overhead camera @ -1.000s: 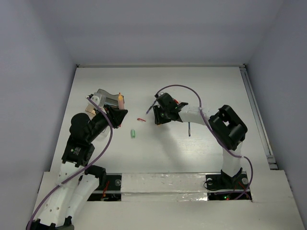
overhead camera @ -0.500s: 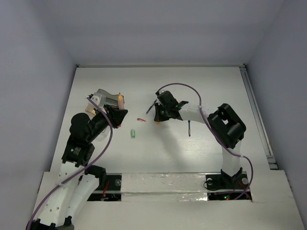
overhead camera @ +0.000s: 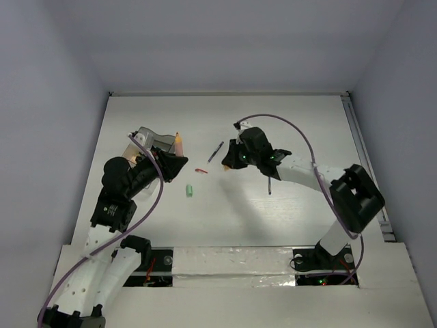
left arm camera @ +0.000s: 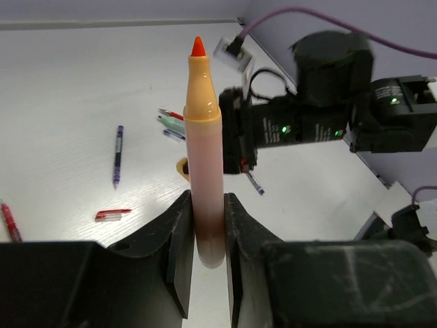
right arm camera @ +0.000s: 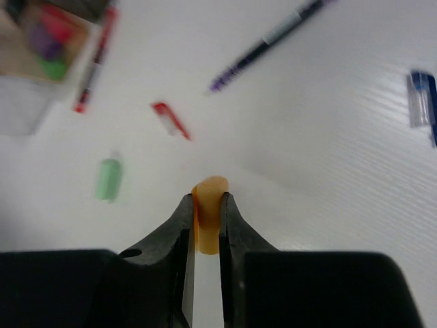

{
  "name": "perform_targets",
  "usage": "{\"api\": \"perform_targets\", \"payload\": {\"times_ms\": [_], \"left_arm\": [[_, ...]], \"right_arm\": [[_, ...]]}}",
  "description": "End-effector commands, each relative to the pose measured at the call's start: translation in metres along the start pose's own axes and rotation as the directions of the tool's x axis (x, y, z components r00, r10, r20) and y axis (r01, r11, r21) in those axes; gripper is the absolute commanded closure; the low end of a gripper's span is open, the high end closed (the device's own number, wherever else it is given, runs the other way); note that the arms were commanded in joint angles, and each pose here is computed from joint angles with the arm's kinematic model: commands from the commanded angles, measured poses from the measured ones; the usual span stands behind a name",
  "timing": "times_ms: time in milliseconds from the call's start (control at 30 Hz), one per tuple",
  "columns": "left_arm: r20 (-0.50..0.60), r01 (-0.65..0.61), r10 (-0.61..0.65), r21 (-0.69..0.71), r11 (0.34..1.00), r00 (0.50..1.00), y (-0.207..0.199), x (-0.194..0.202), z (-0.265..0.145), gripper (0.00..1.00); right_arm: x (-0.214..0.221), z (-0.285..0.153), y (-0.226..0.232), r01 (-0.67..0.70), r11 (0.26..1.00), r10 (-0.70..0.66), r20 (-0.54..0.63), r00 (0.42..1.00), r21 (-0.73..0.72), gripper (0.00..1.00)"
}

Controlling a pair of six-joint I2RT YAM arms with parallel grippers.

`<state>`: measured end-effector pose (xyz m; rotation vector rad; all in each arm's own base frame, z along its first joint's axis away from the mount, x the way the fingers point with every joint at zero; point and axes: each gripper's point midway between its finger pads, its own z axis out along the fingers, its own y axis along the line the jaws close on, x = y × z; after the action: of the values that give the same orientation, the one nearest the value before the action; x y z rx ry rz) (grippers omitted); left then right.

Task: Sort the stationery into containers
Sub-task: Pick up the pen cap from the center of the board, then close the pen cap on the pen.

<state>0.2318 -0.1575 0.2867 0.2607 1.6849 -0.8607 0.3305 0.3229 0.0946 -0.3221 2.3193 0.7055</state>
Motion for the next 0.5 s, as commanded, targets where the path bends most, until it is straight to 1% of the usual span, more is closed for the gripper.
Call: {"api": "perform_targets", "payload": {"times_ms": [0, 33, 67, 100, 133, 167, 200, 233, 267, 300, 333, 367, 433, 467], "left_arm": [[0.044, -0.002, -0.004, 0.142, 0.990, 0.999, -0.027, -0.016, 0.000, 1.00], [0.059, -0.005, -0.005, 0.171, 0.985, 0.998, -0.032, -0.019, 0.001, 1.00], [0.062, 0.014, -0.027, 0.201, 0.979, 0.998, -0.039, -0.021, -0.001, 1.00], [0.074, 0.005, -0.024, 0.249, 0.969, 0.997, -0.048, -0.025, -0.002, 1.00], [0.074, 0.015, -0.036, 0.272, 0.962, 0.997, -0.052, -0.025, -0.003, 1.00], [0.077, 0.022, -0.047, 0.300, 0.954, 0.996, -0.057, -0.026, -0.005, 1.00], [0.054, 0.059, -0.083, 0.345, 0.937, 0.995, -0.066, -0.024, -0.008, 1.00], [0.078, 0.049, -0.085, 0.383, 0.923, 0.993, -0.072, -0.028, -0.010, 1.00], [0.066, 0.057, -0.094, 0.428, 0.902, 0.993, -0.080, -0.026, -0.014, 1.00], [0.064, 0.068, -0.109, 0.458, 0.886, 0.992, -0.086, -0.026, -0.017, 1.00], [0.073, 0.094, -0.151, 0.507, 0.857, 0.986, -0.094, -0.029, -0.022, 1.00], [0.070, 0.102, -0.165, 0.538, 0.837, 0.984, -0.099, -0.029, -0.026, 1.00], [0.069, 0.113, -0.194, 0.605, 0.788, 0.979, -0.111, -0.032, -0.035, 1.00], [0.070, 0.111, -0.196, 0.618, 0.778, 0.978, -0.114, -0.032, -0.037, 1.00]], "right_arm": [[-0.087, -0.054, 0.071, 0.039, 0.962, 0.041, 0.284, 0.958, -0.270, 1.00], [-0.096, -0.065, 0.081, 0.046, 0.948, 0.058, 0.312, 0.948, -0.315, 1.00], [-0.115, -0.081, 0.099, 0.080, 0.920, 0.080, 0.383, 0.920, -0.384, 1.00], [-0.123, -0.099, 0.115, 0.088, 0.886, 0.114, 0.399, 0.910, -0.456, 1.00], [-0.131, -0.110, 0.124, 0.105, 0.861, 0.133, 0.421, 0.897, -0.497, 1.00], [-0.145, -0.128, 0.138, 0.150, 0.823, 0.158, 0.475, 0.866, -0.548, 1.00], [-0.149, -0.144, 0.150, 0.166, 0.781, 0.186, 0.479, 0.858, -0.602, 1.00], [-0.153, -0.154, 0.157, 0.191, 0.752, 0.200, 0.494, 0.846, -0.631, 1.00], [-0.162, -0.172, 0.169, 0.246, 0.706, 0.214, 0.532, 0.819, -0.664, 1.00], [-0.167, -0.182, 0.174, 0.249, 0.681, 0.243, 0.534, 0.809, -0.688, 1.00], [-0.170, -0.193, 0.179, 0.269, 0.657, 0.259, 0.546, 0.796, -0.704, 1.00], [-0.177, -0.209, 0.187, 0.317, 0.616, 0.280, 0.576, 0.768, -0.721, 1.00], [-0.177, -0.224, 0.196, 0.341, 0.554, 0.303, 0.566, 0.767, -0.759, 1.00], [-0.180, -0.238, 0.202, 0.382, 0.512, 0.317, 0.583, 0.748, -0.769, 1.00]]}}
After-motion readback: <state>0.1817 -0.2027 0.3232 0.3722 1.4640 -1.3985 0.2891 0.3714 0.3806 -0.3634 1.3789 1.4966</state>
